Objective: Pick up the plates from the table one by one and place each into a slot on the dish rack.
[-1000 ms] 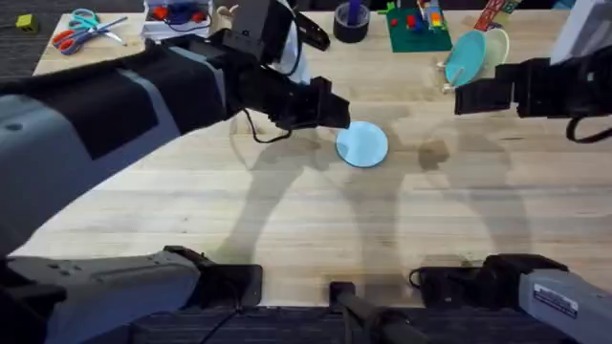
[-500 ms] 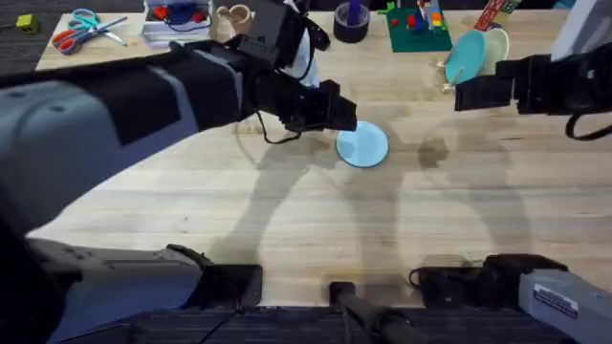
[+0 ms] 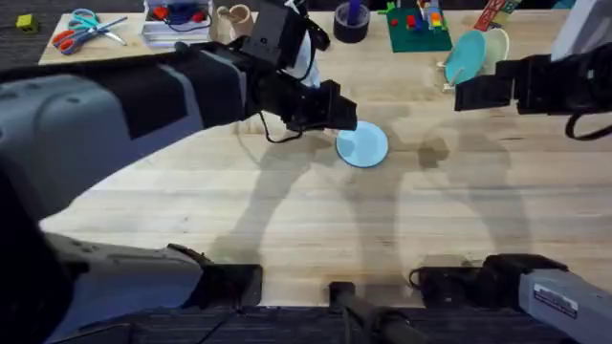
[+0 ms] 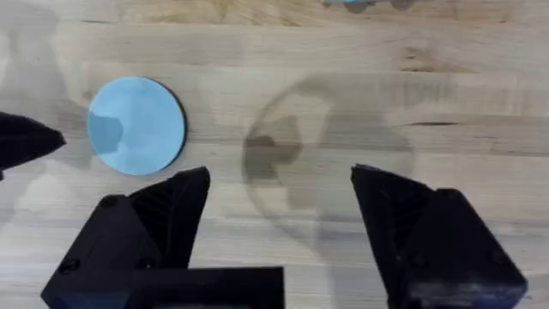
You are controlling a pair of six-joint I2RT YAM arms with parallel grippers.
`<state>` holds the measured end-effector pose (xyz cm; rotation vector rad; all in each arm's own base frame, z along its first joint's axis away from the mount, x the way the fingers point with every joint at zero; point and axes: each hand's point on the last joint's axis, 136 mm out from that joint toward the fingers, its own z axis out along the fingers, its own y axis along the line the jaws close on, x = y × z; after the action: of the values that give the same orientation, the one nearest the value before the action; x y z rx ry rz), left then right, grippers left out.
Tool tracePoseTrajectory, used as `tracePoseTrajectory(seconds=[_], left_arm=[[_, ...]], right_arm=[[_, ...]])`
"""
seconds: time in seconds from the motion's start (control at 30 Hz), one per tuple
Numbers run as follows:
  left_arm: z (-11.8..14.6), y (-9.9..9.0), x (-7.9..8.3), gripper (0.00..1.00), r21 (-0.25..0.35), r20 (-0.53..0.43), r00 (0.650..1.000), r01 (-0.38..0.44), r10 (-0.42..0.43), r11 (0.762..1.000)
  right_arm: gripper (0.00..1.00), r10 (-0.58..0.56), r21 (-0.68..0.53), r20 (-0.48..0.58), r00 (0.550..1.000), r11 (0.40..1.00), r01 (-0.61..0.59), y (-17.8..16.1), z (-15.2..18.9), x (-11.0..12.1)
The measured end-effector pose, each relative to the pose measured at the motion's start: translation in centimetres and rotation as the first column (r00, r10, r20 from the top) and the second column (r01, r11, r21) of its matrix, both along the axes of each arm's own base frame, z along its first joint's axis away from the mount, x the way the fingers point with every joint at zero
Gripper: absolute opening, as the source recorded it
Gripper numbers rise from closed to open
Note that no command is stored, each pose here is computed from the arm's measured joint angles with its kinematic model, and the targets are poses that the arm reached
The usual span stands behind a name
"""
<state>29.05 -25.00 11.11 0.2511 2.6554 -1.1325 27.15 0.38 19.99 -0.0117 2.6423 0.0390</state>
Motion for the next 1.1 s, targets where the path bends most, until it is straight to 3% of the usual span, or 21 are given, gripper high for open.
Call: tracePoseTrajectory(seconds=[0.33,0.67,1.1], left_arm=[[-3.4,-0.6,1.1,0.041,0.012,-0.031,0.999,0.011,-0.01,1.0],[-6.8,-0.5,0.7,0.041,0.047,-0.105,0.994,0.024,-0.019,0.999],[-7.6,-1.7,0.9,0.041,-0.012,-0.129,0.989,0.071,-0.072,0.997]], right_arm=[[0.995,0.0,0.0,0.0,1.0,1.0,0.0,0.0,0.0,0.0],[0.995,0.0,0.0,-0.002,1.0,1.0,0.0,0.0,0.0,0.0],[0.994,0.0,0.0,-0.01,1.0,1.0,0.0,0.0,-0.1,-0.2]])
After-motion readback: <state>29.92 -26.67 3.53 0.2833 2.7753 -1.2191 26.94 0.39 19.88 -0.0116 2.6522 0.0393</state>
